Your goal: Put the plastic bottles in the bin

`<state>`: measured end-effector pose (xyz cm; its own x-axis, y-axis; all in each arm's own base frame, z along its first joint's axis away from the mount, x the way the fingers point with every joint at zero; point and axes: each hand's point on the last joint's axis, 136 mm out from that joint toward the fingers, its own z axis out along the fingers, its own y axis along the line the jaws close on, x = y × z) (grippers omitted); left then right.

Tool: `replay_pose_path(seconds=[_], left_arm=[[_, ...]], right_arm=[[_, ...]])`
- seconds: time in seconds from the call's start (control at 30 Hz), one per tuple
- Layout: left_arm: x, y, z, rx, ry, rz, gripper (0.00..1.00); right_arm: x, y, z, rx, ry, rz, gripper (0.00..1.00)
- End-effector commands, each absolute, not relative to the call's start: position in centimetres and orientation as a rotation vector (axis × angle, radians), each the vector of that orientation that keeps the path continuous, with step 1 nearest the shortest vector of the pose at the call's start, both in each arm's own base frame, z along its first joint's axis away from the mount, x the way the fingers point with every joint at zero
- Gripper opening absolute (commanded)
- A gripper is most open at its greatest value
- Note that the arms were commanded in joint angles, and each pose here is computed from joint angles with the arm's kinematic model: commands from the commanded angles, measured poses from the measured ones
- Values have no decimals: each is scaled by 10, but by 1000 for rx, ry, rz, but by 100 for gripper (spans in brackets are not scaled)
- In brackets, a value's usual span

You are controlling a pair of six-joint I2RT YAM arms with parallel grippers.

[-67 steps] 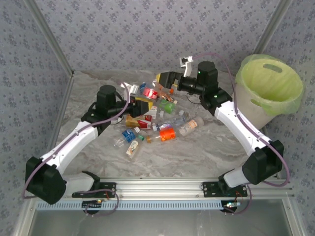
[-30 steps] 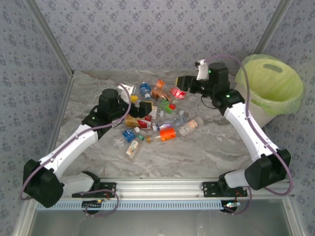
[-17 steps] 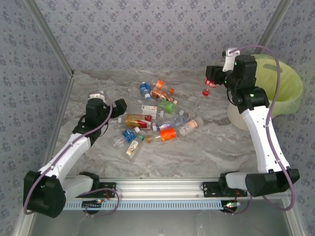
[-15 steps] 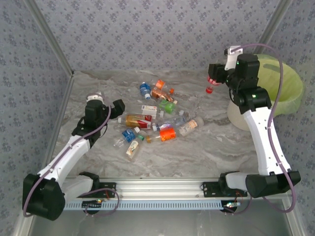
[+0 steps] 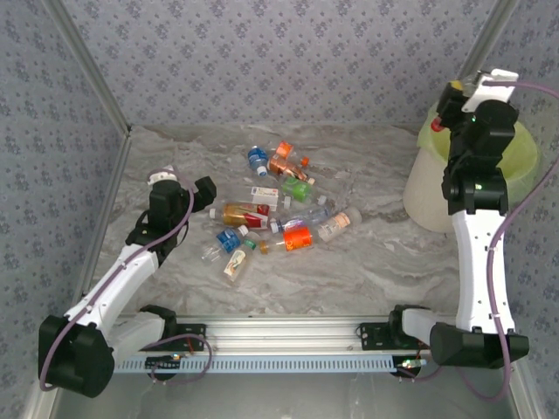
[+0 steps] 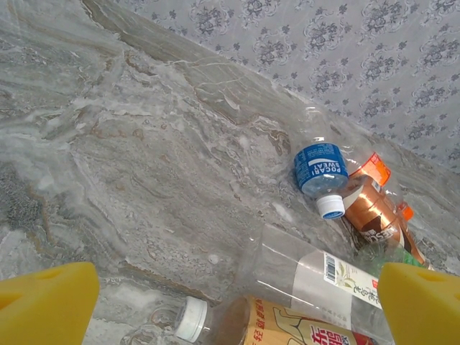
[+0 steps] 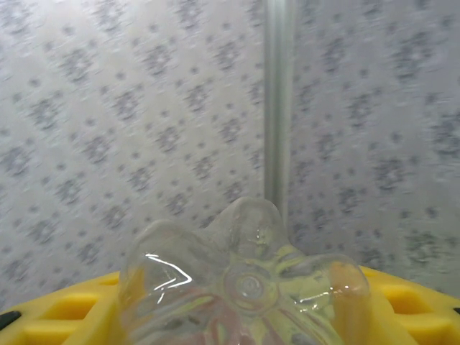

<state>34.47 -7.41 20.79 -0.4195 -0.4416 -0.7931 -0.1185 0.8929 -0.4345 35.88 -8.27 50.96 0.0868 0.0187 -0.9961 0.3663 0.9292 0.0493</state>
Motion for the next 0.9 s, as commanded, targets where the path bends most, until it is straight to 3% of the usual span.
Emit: replay_pose_path(seconds=[0.0, 0.27, 0.43, 0.87], left_arm=[[344, -74, 212, -401, 1982, -393, 99], [342, -74, 209, -408, 1997, -399, 100], [337, -71, 207, -426, 2005, -387, 99], [318, -30, 189, -668, 1960, -267, 100]], right_arm=[[352, -110, 519, 430, 1362, -299, 54], [355, -157, 449, 527, 1430, -554, 53], [365, -191, 397, 620, 1603, -547, 54], [385, -217, 303, 676, 2019, -583, 59]])
